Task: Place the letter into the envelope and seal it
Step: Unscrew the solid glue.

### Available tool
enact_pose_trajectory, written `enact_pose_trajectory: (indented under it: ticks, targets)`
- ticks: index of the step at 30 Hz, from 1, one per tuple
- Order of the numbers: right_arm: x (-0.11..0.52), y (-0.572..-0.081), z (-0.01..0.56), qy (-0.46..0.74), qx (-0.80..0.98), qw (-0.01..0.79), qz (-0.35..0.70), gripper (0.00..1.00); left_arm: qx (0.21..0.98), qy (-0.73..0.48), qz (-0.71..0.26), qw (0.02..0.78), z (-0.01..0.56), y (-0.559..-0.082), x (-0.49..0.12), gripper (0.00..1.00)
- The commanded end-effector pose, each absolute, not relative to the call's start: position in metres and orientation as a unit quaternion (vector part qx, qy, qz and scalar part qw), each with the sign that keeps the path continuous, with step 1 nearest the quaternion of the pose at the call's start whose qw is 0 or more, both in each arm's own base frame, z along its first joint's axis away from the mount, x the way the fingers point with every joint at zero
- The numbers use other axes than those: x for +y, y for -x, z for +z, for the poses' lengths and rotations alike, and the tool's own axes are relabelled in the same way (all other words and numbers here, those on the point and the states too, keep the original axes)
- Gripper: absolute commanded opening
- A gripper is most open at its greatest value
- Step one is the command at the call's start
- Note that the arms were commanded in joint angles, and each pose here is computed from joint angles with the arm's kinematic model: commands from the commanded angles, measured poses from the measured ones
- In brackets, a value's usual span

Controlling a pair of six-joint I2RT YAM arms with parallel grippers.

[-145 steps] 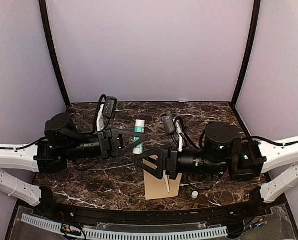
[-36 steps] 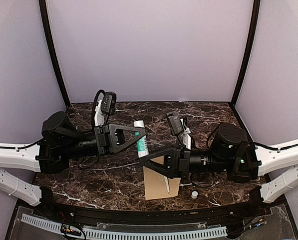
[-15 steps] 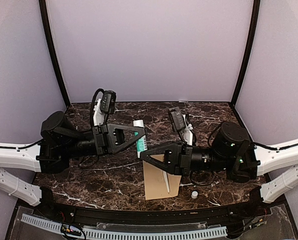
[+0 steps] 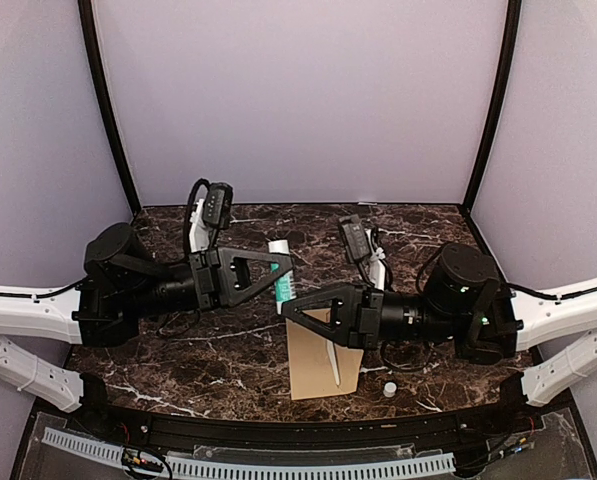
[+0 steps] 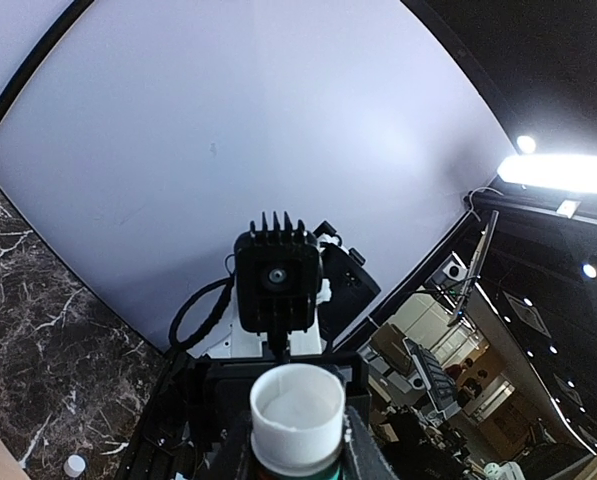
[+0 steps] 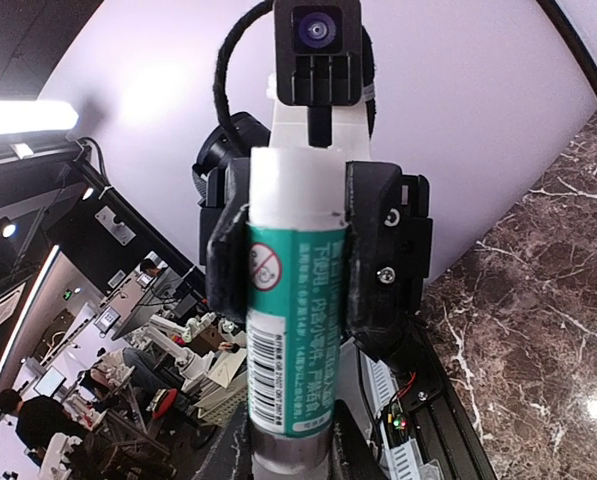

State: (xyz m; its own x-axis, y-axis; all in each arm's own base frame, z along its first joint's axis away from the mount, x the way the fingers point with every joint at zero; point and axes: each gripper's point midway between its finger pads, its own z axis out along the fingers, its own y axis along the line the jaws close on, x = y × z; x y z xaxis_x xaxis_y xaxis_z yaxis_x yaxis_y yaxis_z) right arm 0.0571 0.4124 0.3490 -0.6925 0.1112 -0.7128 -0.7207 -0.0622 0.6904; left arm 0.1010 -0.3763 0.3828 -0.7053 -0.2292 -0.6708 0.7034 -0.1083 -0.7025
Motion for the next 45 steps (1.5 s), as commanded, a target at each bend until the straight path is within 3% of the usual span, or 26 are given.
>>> enact_pose_trajectory:
  ticks: [1,28,37,45]
  targets:
    - [0.409,-0.075,0.35,0.228,0.635,0.334,0.658,0.0,0.6,-0.206,-0.691,0.346,0.374,-0.105,-0.373,0.01]
    - [0.444,-0.162,0.267,0.195,0.83,0.405,0.33,0.0,0.771,-0.1,-0.506,0.373,0.281,-0.167,-0.359,0.0]
    - [0.439,-0.149,0.283,0.197,0.814,0.401,0.371,0.01,0.755,-0.09,-0.537,0.364,0.289,-0.163,-0.36,0.0]
    - [0.413,-0.127,0.3,0.196,0.779,0.386,0.453,0.2,0.715,-0.109,-0.585,0.367,0.317,-0.152,-0.36,0.0]
